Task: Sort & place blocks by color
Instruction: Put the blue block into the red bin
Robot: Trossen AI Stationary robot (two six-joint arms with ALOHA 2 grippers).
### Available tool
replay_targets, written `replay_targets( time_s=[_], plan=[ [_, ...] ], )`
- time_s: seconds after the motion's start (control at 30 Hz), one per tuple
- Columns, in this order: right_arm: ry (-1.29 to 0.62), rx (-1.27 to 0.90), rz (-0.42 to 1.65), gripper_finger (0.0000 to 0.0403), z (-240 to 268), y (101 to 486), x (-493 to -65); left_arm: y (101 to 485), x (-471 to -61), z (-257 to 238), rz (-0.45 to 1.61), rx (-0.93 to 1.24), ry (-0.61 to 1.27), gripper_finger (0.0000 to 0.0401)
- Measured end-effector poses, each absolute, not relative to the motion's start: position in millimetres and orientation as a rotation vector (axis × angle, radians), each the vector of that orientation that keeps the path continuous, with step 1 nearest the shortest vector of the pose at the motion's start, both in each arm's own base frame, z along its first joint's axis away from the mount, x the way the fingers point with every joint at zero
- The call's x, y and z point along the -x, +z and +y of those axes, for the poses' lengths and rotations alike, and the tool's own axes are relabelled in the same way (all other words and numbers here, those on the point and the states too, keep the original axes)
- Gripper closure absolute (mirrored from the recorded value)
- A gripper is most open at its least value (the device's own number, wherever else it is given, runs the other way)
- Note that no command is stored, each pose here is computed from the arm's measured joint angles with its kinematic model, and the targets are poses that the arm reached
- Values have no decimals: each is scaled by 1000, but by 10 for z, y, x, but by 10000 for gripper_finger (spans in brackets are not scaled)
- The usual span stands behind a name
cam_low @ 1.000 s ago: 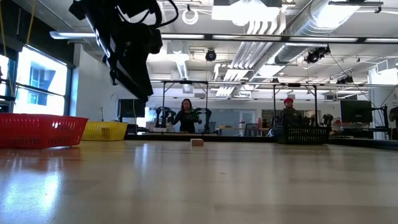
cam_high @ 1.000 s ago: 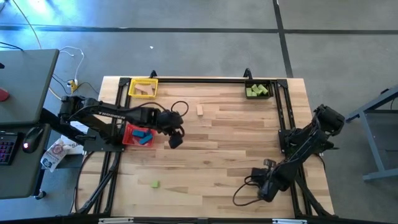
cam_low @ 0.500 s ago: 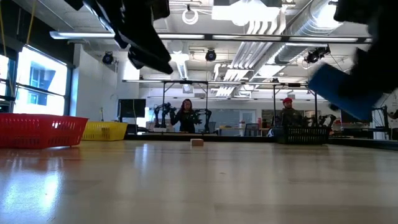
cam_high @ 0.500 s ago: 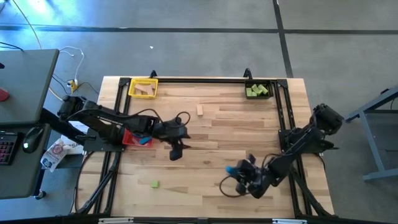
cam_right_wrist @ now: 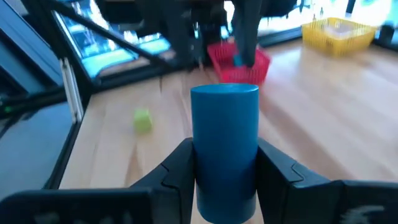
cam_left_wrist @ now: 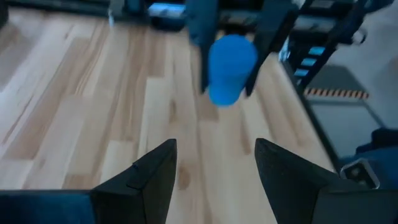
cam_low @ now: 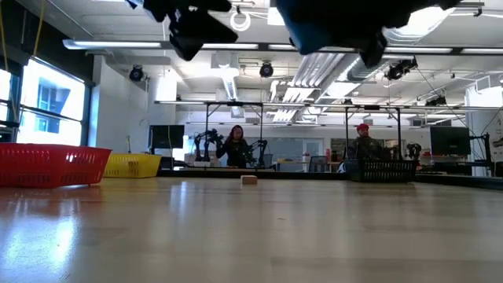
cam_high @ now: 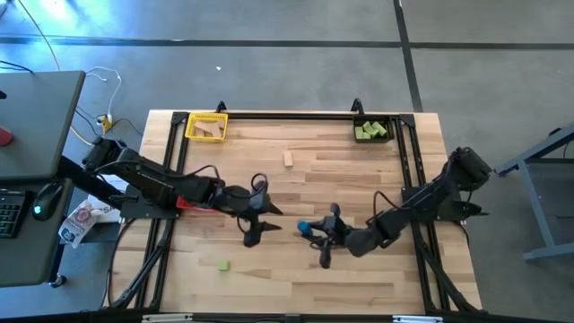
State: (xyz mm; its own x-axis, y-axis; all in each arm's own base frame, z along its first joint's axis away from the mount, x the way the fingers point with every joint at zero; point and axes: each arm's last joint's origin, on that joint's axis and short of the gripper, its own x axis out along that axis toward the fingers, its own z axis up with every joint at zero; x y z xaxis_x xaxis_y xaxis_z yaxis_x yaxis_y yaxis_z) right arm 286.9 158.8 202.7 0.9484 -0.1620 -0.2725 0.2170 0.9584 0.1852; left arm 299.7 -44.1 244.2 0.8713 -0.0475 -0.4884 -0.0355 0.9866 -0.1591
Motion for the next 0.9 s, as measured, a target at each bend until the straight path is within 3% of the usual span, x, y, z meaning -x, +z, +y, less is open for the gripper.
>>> replay_targets(
  time_s=[0.3,0.9],
  plan=[
    [-128,-160,118,302,1441,2206,-3016,2575,-3053,-482,361,210,6,197],
    [-87,-204,40,302,1124,2300,-3179,2701,-3091,-432,205,235,136,199]
  ],
)
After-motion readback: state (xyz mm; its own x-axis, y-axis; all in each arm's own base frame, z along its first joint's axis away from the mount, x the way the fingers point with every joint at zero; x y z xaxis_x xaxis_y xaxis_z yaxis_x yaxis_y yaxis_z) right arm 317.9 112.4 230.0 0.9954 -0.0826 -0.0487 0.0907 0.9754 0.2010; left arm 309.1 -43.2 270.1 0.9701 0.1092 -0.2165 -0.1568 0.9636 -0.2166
